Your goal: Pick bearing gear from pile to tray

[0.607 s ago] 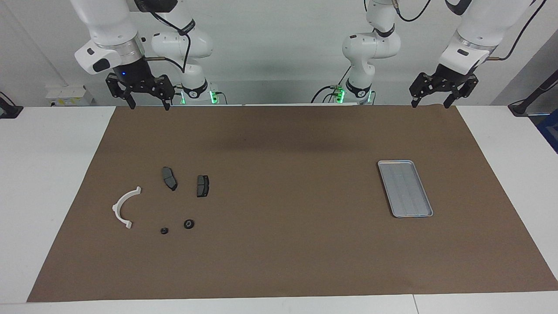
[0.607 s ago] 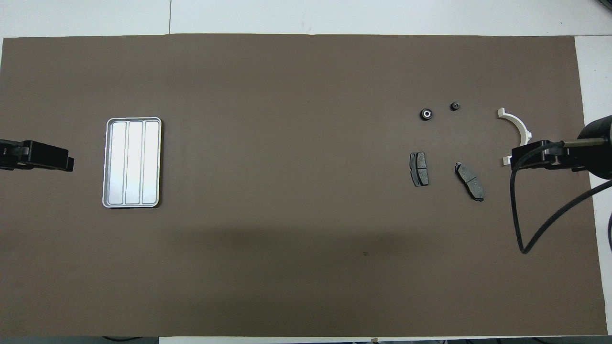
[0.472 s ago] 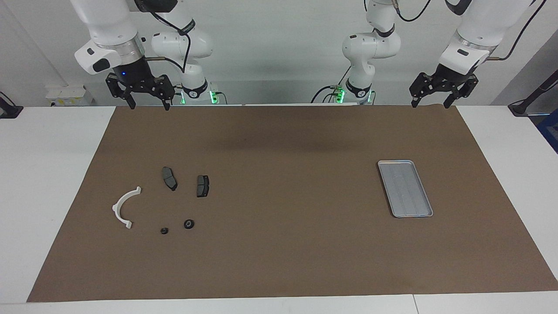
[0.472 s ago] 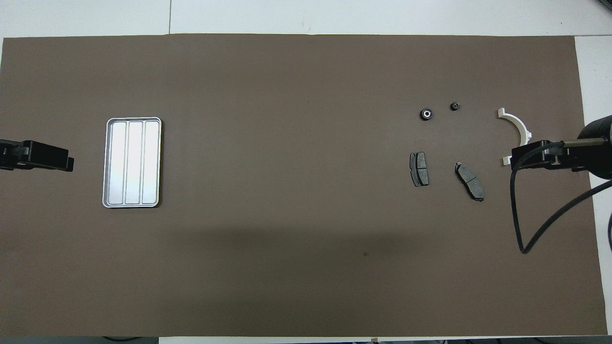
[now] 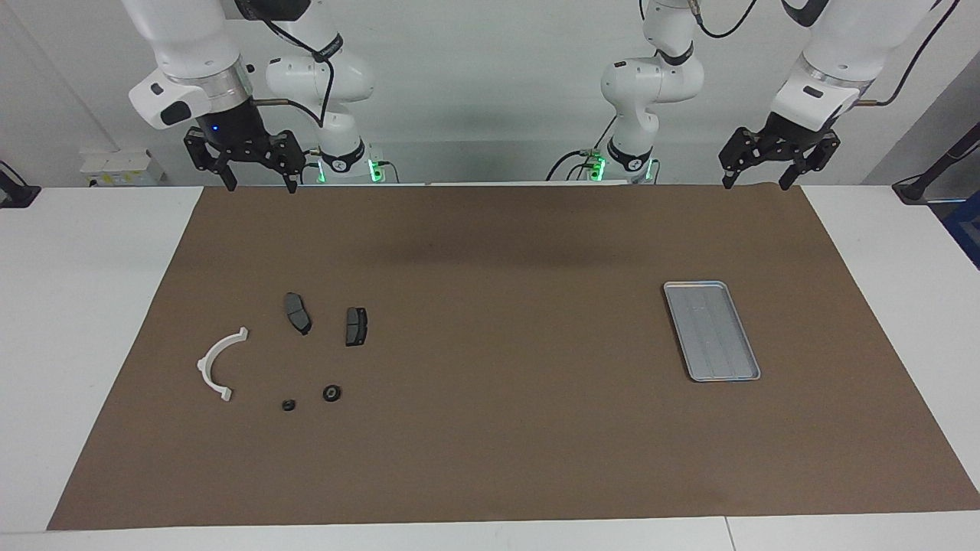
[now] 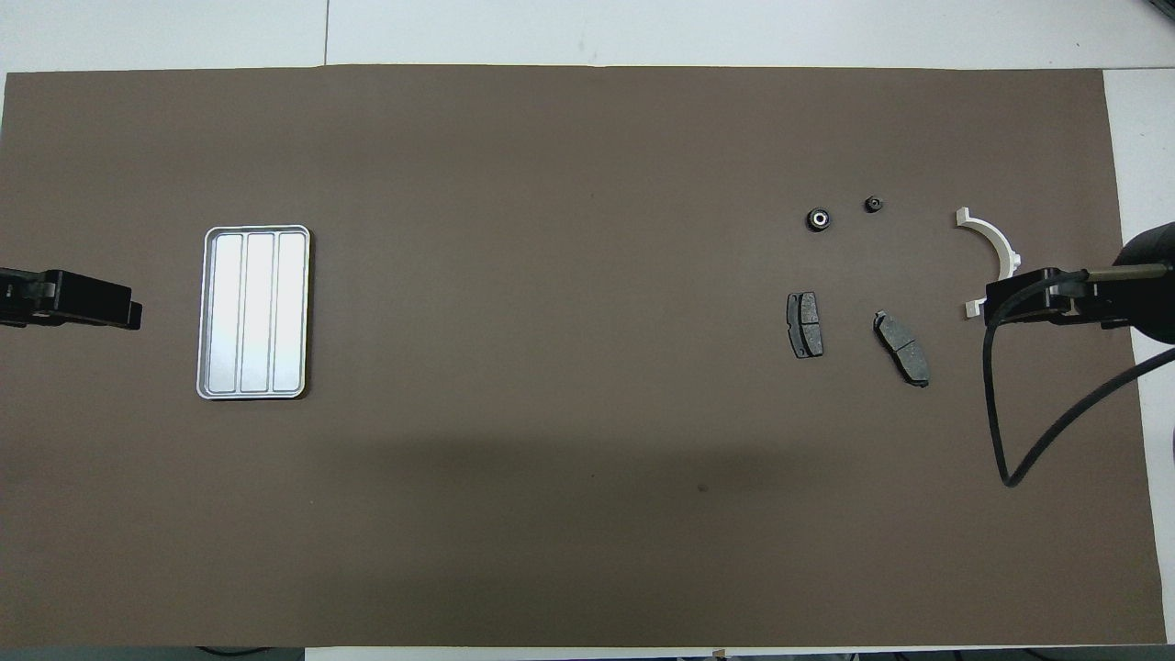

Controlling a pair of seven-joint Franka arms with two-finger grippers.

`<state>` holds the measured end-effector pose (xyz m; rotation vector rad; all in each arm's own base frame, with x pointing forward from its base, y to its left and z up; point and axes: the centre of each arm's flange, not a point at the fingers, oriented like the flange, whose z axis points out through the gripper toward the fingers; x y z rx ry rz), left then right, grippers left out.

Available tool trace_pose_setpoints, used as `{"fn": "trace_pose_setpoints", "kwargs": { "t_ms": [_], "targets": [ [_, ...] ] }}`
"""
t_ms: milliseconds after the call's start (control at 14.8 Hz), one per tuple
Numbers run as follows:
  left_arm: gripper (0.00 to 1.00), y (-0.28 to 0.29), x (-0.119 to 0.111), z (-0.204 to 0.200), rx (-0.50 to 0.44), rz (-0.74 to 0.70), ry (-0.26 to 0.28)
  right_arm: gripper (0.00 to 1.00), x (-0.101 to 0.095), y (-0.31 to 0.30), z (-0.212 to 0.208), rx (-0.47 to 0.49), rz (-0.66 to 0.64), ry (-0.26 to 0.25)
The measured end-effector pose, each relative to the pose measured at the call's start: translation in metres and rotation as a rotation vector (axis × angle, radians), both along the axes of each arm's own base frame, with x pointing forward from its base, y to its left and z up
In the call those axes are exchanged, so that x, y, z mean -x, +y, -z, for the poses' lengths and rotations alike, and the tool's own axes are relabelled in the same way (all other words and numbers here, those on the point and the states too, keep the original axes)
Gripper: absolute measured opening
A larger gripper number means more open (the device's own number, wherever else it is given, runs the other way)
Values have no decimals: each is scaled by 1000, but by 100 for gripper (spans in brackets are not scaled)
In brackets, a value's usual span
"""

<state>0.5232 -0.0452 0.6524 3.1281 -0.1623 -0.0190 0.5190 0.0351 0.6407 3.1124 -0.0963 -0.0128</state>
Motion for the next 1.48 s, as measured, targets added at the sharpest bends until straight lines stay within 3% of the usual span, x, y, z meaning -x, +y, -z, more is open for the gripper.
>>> {"fn": "trace_pose_setpoints", "kwargs": {
  "t_ms": [1214,1484],
  "targets": [
    [100,0,0,0,0,0,0,100,1,1,-2,0,-2,-5],
    [100,0,0,0,0,0,0,100,-6,3,4,-2,-5,-36]
  ]
}}
